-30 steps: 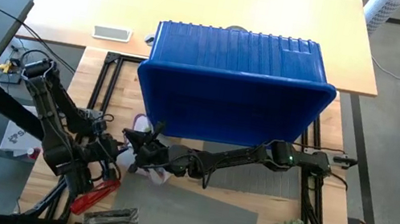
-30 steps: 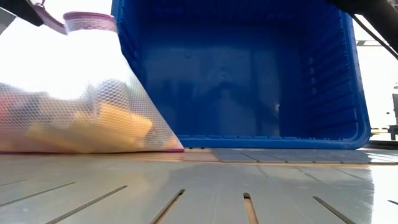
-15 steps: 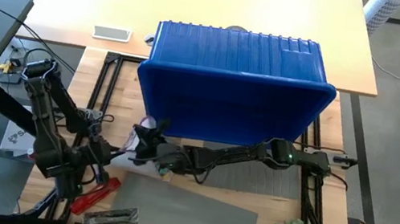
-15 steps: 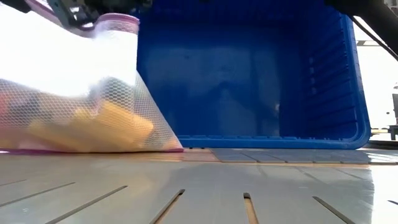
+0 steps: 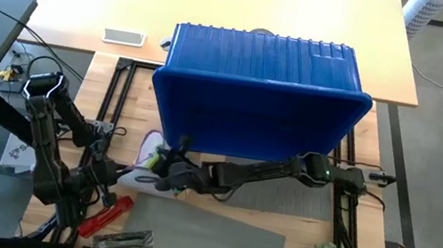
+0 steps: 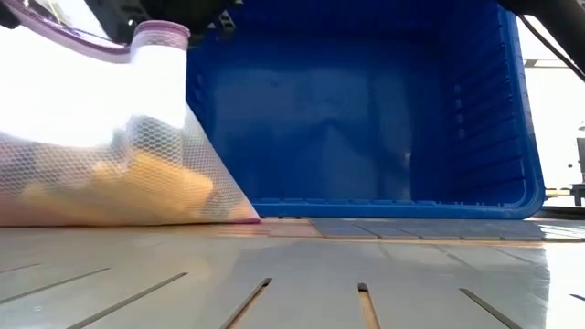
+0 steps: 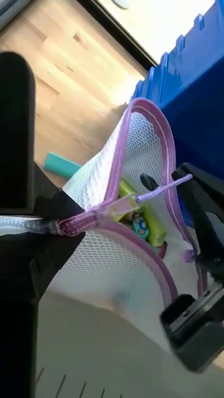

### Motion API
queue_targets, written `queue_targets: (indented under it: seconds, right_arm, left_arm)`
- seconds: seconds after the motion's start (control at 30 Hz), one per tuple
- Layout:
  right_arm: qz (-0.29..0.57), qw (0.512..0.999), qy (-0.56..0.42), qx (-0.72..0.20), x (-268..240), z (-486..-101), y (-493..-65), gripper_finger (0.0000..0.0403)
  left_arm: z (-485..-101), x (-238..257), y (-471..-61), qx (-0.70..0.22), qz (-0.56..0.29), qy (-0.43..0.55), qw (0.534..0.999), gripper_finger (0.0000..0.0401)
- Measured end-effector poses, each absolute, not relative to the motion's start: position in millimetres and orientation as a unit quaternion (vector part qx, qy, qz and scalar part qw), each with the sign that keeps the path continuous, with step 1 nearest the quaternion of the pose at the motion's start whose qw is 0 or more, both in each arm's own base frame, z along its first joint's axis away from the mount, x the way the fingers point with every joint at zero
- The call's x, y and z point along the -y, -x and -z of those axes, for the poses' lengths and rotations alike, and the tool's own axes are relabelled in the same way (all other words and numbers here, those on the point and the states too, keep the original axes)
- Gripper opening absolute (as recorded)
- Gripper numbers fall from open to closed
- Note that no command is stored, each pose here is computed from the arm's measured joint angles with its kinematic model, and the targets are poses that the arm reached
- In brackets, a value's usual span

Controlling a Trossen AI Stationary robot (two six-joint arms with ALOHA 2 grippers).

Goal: Sort blocks

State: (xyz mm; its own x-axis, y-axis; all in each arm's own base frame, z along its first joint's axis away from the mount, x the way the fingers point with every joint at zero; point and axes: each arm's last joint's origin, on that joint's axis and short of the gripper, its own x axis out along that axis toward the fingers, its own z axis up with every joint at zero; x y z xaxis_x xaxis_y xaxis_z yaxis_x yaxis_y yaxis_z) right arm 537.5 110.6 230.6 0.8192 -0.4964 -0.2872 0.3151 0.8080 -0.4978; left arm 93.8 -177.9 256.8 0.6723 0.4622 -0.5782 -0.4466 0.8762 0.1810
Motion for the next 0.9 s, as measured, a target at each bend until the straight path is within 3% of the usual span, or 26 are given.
queue_targets:
  seconds: [0.27, 0.9]
  right_arm:
    - [0.168, 0.946, 0.095, -0.261, -87.0, -243.9, -526.1, 0.0000]
    - [0.198, 0.881, 0.161, -0.398, -36.2, -283.1, -482.8, 0.0000]
  left_arm:
    - [-254.7, 183.6, -86.2, -0.310, -0.240, 0.002, 0.920, 0.0000]
    - [-253.0, 191.9, -64.8, -0.330, -0.218, 0.046, 0.917, 0.0000]
